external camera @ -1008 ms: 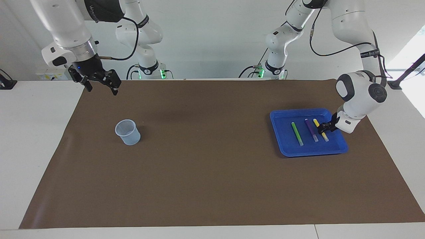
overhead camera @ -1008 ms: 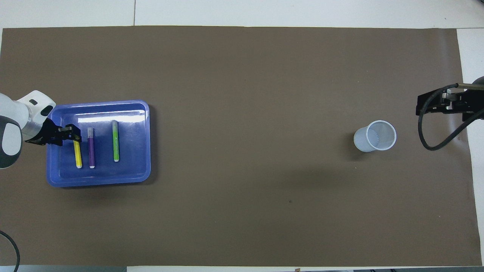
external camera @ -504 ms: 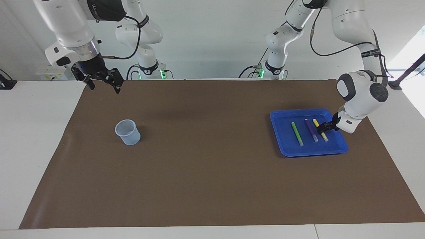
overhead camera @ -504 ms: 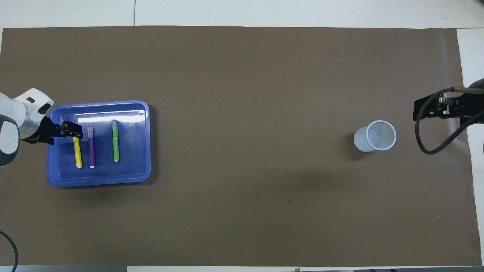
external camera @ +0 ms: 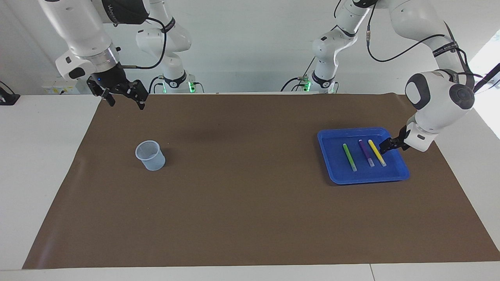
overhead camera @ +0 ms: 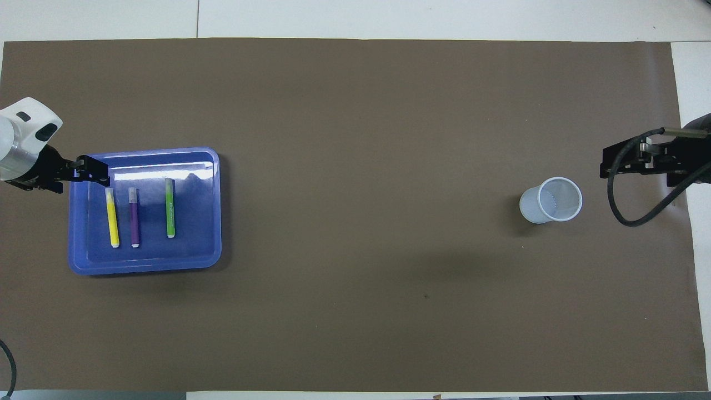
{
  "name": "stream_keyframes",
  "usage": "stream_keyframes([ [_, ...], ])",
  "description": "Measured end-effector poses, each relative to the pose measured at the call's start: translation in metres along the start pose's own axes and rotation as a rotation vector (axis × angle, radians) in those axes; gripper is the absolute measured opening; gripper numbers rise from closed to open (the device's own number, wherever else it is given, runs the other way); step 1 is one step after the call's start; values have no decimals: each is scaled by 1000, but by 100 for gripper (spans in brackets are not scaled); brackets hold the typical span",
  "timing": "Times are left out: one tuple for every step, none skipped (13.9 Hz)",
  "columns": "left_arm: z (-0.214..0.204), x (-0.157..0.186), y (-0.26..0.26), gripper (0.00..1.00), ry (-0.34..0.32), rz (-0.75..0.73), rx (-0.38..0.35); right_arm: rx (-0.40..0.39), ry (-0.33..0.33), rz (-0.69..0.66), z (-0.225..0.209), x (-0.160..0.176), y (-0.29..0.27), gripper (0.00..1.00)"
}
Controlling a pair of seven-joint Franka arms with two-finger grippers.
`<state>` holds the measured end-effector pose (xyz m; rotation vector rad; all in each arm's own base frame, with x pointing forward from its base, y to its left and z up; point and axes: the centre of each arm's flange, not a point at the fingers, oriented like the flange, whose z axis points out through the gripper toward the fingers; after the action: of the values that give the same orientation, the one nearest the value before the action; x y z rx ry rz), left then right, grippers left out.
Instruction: Right arm passes pens to left for tray arrangement
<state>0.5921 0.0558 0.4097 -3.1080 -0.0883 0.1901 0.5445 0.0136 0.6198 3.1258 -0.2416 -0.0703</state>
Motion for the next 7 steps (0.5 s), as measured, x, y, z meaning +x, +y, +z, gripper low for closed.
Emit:
stream_keyframes([
  [-8, -4, 9, 100, 0, 11, 7, 3, 0, -20, 0, 0, 0, 100],
  [-16, -7, 18, 100, 3, 20, 11, 4, 0, -38, 0, 0, 0, 100],
  [-24, -12, 25, 100, 4, 27, 16, 6, 3, -47, 0, 0, 0, 100],
  [-32, -16, 30, 100, 4, 28, 21, 7, 8, -50, -1, 1, 0, 100],
  [-39, -21, 35, 100, 4, 30, 25, 9, 15, -50, -1, 2, 0, 100],
  [-44, -24, 39, 100, 6, 33, 26, 10, 18, -50, -2, 2, 0, 100],
  [-48, -26, 44, 100, 8, 36, 22, 10, 19, -50, -2, 2, 0, 100],
])
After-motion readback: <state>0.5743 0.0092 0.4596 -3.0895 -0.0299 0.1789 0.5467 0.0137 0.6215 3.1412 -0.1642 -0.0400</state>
